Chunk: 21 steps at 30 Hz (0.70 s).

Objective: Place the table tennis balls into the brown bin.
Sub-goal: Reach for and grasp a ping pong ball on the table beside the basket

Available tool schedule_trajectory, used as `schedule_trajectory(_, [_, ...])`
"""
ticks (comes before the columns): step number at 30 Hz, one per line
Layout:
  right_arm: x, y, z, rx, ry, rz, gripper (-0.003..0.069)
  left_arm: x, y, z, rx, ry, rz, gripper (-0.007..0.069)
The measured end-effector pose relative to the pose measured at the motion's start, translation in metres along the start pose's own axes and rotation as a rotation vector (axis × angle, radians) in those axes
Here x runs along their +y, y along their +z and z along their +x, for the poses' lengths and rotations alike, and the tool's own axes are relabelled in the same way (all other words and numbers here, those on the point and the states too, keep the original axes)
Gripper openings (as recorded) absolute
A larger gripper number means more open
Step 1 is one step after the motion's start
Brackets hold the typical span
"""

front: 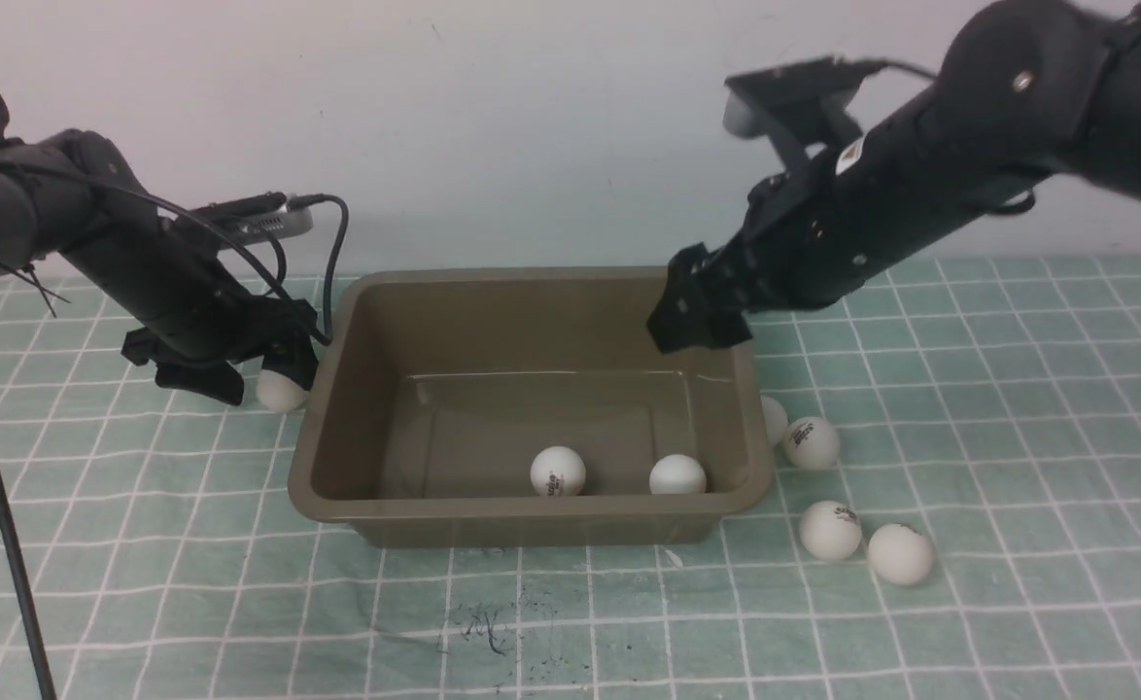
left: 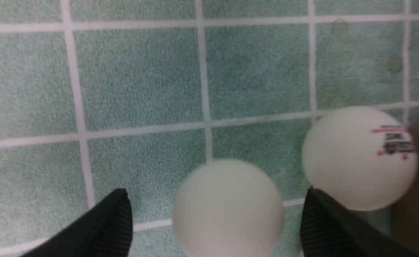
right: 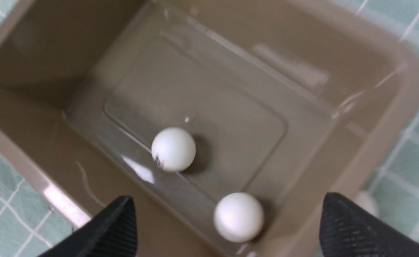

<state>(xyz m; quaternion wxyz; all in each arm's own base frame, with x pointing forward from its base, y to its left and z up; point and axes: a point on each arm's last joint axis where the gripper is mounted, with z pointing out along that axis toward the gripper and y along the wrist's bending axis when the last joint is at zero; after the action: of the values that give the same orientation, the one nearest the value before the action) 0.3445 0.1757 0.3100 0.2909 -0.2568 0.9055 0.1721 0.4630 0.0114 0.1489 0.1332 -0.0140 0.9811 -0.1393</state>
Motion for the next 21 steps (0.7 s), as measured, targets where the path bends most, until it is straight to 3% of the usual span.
schedule_trajectory(4, [0.001, -0.028, -0.004, -0.034, -0.054, 0.049, 0.0616, 0.002, 0.003, 0.002, 0.02, -0.003, -0.017, 0.0449])
schedule_trajectory(7, [-0.007, -0.047, 0.0, -0.003, -0.034, 0.096, 0.0574, 0.006, -0.001, 0.002, 0.056, 0.01, -0.062, 0.0225])
schedule_trajectory(8, [-0.008, -0.049, 0.001, 0.001, -0.033, 0.104, 0.0571, 0.006, -0.002, 0.002, 0.056, 0.009, -0.066, 0.0206])
schedule_trajectory(9, [-0.023, -0.057, 0.01, 0.081, 0.011, 0.15, 0.0521, 0.007, -0.013, -0.001, 0.076, 0.021, -0.098, 0.0071])
schedule_trajectory(10, [-0.032, -0.059, 0.016, 0.128, 0.043, 0.176, 0.049, 0.007, -0.023, -0.004, 0.07, 0.031, -0.112, 0.0034])
schedule_trajectory(17, [-0.073, -0.044, 0.07, 0.349, 0.236, 0.248, 0.0309, -0.026, -0.116, -0.02, -0.104, 0.112, -0.124, -0.0005])
schedule_trajectory(21, [-0.074, -0.028, 0.088, 0.361, 0.26, 0.241, 0.0281, -0.042, -0.142, -0.024, -0.219, 0.163, -0.122, 0.0])
